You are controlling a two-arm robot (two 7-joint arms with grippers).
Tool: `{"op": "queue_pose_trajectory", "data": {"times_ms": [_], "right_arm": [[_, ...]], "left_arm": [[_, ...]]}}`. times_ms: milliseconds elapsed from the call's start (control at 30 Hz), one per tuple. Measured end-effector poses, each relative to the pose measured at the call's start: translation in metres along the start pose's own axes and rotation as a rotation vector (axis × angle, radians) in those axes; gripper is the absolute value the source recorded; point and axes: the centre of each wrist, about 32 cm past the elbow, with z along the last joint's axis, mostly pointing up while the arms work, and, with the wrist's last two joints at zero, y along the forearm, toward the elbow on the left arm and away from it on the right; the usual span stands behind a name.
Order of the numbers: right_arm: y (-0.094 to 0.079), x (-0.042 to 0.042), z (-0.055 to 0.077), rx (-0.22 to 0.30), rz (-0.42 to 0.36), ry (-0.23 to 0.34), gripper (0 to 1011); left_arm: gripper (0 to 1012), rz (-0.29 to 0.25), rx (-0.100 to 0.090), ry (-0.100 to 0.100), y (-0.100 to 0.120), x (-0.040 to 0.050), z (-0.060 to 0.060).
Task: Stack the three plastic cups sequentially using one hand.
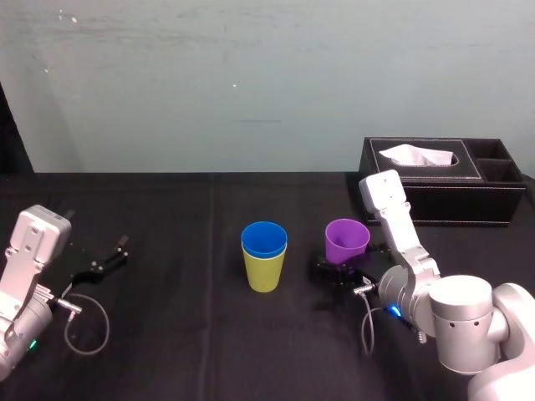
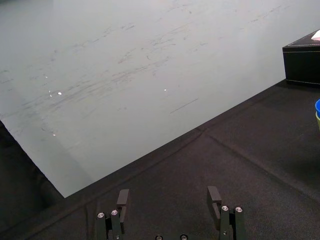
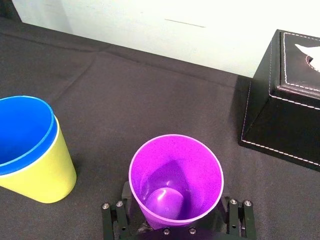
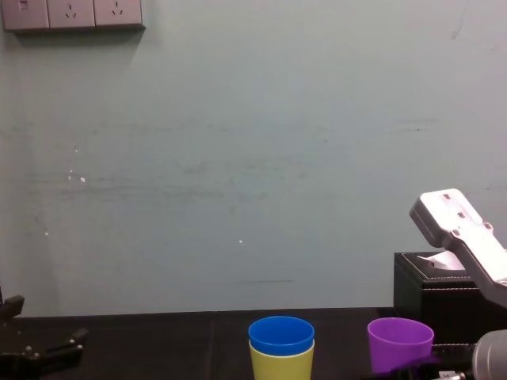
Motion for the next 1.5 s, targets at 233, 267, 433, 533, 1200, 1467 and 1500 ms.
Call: {"op": "queue_pose_trajectory", "data": {"times_ms": [233, 267, 433, 533, 1200, 1467, 1500], "right_arm": [[0.0, 0.0, 0.0, 0.0, 0.0, -0.001, 970], [0.0, 0.0, 0.0, 0.0, -0.001, -0.001, 933], [0.0, -0.0001, 0.0, 0.0, 0.0, -0.002, 804], [0.0, -0.0002, 0.0, 0.0, 0.0, -0.002, 741], [-0.011, -0.0023, 0.005, 0.047, 0.009, -0.043, 705], [-0.026, 0.0023, 0.029, 0.079, 0.05, -0.076, 704], [-0.028, 0.0025, 0.033, 0.081, 0.055, -0.081, 704]], "left_arm": [[1000, 0.0, 0.0, 0.0, 0.0, 0.0, 0.0], [1000, 0.0, 0.0, 0.0, 0.0, 0.0, 0.0], [1000, 0.0, 0.0, 0.0, 0.0, 0.0, 0.0], [1000, 0.0, 0.0, 0.0, 0.0, 0.0, 0.0], [1000, 0.0, 0.0, 0.0, 0.0, 0.0, 0.0], [1000, 0.0, 0.0, 0.0, 0.0, 0.0, 0.0], [1000, 0.0, 0.0, 0.0, 0.0, 0.0, 0.0]]}}
